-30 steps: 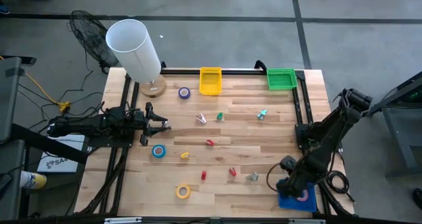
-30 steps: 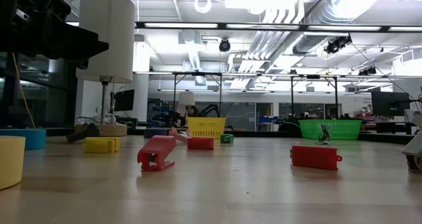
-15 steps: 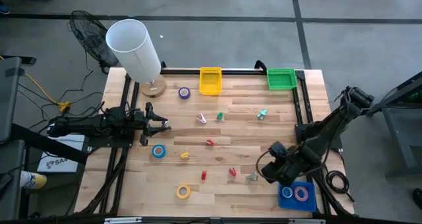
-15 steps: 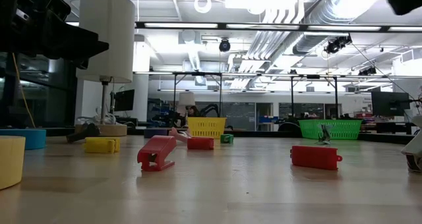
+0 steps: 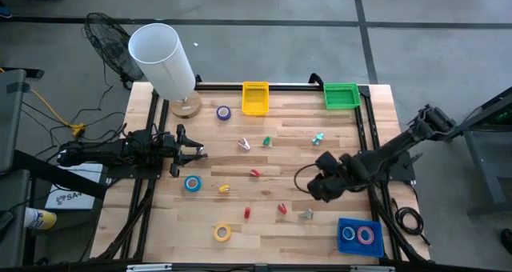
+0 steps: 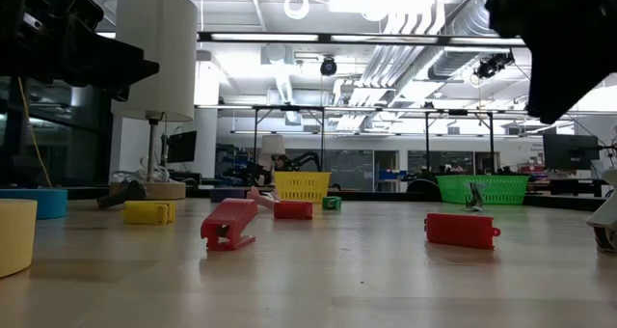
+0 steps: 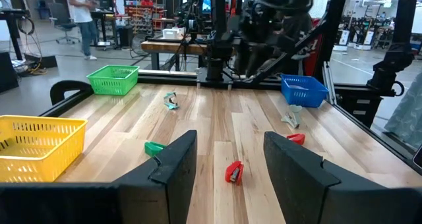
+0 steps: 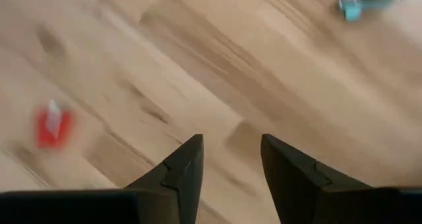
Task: Pick and place Stapler, Stapler remover, tape
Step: Put the blue staple remover into the green bin
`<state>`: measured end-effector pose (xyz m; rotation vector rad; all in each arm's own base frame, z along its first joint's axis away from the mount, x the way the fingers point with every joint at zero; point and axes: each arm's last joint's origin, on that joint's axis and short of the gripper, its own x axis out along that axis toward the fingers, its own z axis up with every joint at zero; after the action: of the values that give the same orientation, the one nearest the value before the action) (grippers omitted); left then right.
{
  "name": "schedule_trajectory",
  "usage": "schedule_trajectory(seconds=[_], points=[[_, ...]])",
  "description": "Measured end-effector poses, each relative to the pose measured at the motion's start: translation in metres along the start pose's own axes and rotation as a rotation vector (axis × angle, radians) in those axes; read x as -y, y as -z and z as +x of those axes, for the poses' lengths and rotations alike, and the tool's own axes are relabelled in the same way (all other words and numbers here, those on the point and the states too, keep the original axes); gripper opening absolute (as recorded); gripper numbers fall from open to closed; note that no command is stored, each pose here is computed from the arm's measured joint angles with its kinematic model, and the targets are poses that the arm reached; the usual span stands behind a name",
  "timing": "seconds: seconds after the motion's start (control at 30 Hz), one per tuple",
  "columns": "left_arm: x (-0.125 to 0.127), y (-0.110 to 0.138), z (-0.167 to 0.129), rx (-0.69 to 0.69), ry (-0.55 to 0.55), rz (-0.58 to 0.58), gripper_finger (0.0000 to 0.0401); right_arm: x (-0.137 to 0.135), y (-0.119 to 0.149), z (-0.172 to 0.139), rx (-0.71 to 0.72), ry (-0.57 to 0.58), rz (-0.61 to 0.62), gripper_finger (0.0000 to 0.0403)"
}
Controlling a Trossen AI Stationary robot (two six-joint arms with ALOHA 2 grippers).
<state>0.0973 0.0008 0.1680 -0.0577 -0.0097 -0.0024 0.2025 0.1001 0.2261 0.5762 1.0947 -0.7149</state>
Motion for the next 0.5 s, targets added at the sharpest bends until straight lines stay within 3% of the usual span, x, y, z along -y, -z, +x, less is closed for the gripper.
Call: schedule_trajectory(seconds=[0.13,0.23,0.33,0.5], points=[[0.0,0.0,0.0,0.0,0.0,0.0,0.0175,0.006,-0.009,0.004,-0.011,0.047,-0.347,0.0146],[0.0,0.0,0.0,0.0,0.0,0.0,0.0175,0.013,-0.019,0.006,0.051,0.144,-0.535,0.0156],[0.0,0.0,0.0,0.0,0.0,0.0,0.0175,0.023,-0.028,0.016,0.053,0.226,-0.653,0.0172],[0.0,0.0,0.0,-0.001,0.0,0.0,0.0175,0.047,-0.037,0.042,-0.092,0.278,-0.748,0.0207]])
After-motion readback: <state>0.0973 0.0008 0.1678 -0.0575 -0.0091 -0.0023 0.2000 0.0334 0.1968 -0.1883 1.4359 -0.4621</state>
